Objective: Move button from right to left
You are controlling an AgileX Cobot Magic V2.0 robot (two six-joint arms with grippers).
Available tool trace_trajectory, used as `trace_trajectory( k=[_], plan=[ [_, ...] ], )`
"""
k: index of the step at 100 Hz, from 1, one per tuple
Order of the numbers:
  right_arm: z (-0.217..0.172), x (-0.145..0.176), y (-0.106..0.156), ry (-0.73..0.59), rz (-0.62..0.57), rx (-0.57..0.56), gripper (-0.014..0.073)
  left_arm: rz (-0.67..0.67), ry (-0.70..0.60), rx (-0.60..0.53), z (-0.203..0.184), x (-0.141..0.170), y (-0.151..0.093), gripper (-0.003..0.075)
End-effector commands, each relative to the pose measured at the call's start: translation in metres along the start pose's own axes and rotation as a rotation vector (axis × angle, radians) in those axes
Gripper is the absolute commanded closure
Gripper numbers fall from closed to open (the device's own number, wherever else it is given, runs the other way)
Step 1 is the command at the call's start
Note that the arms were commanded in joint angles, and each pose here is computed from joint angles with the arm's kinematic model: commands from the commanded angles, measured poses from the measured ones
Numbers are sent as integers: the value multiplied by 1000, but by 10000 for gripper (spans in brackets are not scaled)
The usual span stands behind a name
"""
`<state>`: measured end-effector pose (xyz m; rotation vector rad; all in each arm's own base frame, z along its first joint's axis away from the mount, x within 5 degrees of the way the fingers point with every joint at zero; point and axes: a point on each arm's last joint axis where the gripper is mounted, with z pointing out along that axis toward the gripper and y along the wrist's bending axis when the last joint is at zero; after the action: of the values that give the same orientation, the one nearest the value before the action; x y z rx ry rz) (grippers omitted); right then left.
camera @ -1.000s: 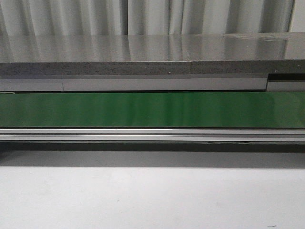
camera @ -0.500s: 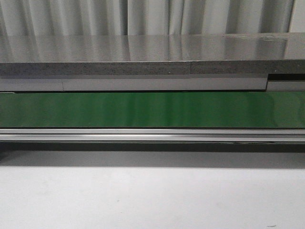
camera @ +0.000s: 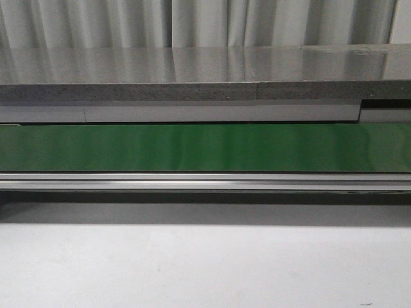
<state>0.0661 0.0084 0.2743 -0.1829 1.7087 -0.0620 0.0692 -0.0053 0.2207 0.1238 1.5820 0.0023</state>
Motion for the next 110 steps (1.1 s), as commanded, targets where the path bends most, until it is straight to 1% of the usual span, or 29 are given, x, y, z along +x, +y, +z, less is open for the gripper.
trace_trajectory(
  k=[1, 15, 18, 28, 110],
  plan=[
    [-2, -14, -4, -76, 3, 37, 662, -34, -132, 7, -7, -4, -1, 715],
    [-2, -14, -4, -76, 3, 37, 662, -60, -189, 5, -15, 11, -2, 715],
    [-2, -14, -4, -76, 3, 37, 662, -64, -166, 5, -15, 13, -2, 715],
    [-2, -14, -4, -76, 3, 37, 662, -57, -151, 5, -15, 14, -2, 715],
    [-2, -14, -4, -76, 3, 37, 662, -62, -156, 5, -15, 14, -2, 715]
  ],
)
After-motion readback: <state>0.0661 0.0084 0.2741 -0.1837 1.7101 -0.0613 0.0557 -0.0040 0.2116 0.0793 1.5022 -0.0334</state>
